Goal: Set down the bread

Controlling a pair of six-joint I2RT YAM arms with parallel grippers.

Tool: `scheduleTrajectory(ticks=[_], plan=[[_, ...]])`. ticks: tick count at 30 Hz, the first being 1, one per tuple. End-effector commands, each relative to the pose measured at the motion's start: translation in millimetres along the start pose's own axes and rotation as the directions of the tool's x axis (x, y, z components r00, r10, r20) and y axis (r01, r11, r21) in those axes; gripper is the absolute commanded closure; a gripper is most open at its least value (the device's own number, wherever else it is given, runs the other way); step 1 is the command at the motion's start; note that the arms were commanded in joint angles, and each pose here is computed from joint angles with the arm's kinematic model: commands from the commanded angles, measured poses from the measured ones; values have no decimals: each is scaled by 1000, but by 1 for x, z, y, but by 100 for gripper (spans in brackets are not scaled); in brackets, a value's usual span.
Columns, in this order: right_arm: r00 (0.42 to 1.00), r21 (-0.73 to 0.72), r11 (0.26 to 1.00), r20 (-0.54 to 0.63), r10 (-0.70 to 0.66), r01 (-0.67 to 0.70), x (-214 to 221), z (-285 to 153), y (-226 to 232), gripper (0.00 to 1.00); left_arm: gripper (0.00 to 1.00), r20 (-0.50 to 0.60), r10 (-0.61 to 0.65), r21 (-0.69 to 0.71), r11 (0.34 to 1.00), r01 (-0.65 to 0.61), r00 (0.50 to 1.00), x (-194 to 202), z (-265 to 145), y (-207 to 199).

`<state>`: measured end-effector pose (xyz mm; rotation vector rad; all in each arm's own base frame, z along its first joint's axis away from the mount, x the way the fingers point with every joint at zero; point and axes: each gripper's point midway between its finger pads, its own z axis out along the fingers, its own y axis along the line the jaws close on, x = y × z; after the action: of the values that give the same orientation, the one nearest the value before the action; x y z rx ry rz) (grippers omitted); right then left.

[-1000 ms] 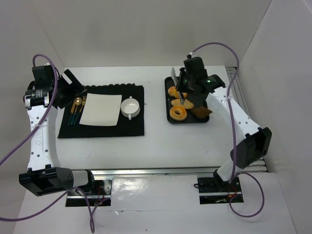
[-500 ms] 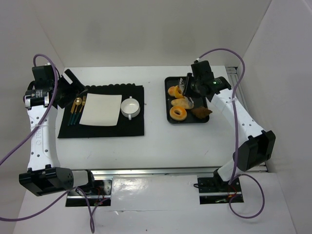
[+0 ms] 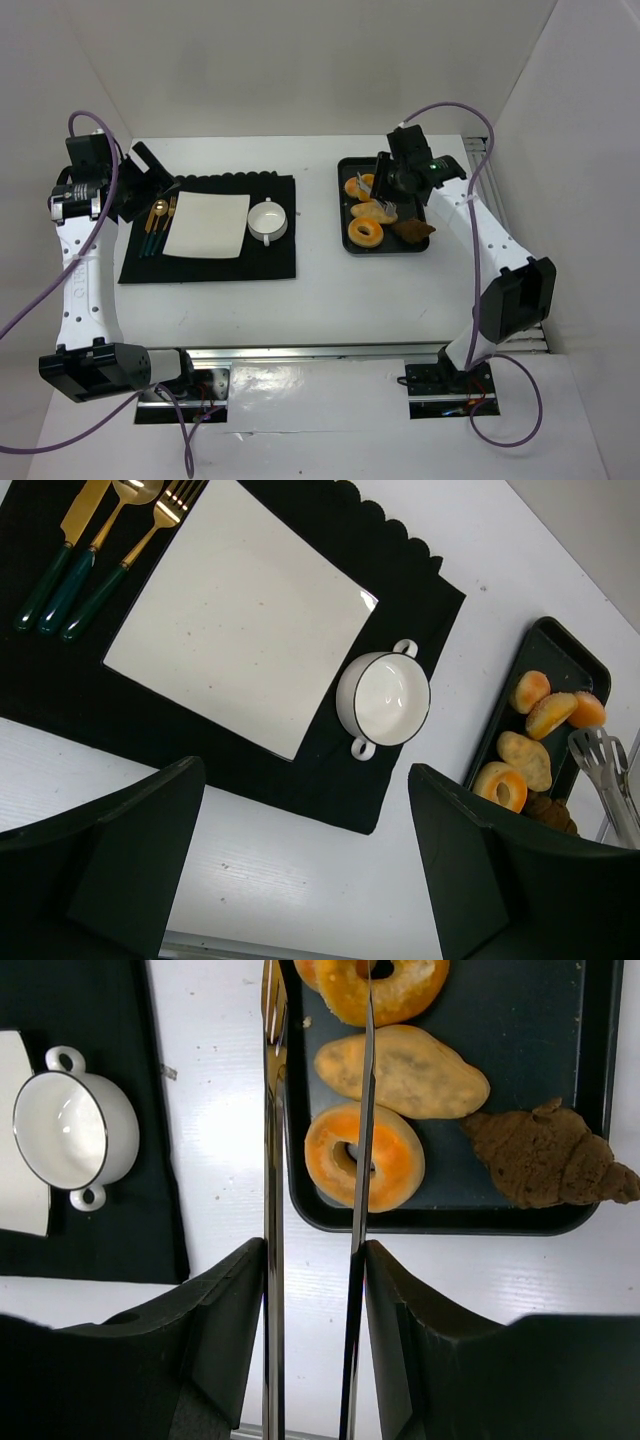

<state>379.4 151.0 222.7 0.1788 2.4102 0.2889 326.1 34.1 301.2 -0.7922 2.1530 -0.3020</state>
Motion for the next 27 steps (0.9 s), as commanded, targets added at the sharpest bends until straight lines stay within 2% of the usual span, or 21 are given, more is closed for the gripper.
scheduleTrajectory(ticks=[1, 13, 15, 21, 27], plan=[[1000, 6, 1000, 26, -3, 3, -11, 5, 1, 49, 5, 31, 20, 29, 999, -21, 999, -6, -1, -4], [1000, 4, 1000, 11, -11, 11, 1, 55, 4, 49, 5, 28, 37, 16, 999, -38, 999, -5, 1, 0], [1000, 7, 1000, 5, -12, 11, 4, 60, 3, 53, 5, 24, 37, 24, 999, -38, 999, -3, 3, -1], [998, 18, 1000, 55, -26, 25, -12, 44, 3, 80, 5, 18, 37, 31, 999, -38, 999, -4, 4, -3], [995, 11, 1000, 95, -30, 29, -23, 9, 3, 86, 5, 26, 38, 35, 999, -39, 999, -5, 1, -4]])
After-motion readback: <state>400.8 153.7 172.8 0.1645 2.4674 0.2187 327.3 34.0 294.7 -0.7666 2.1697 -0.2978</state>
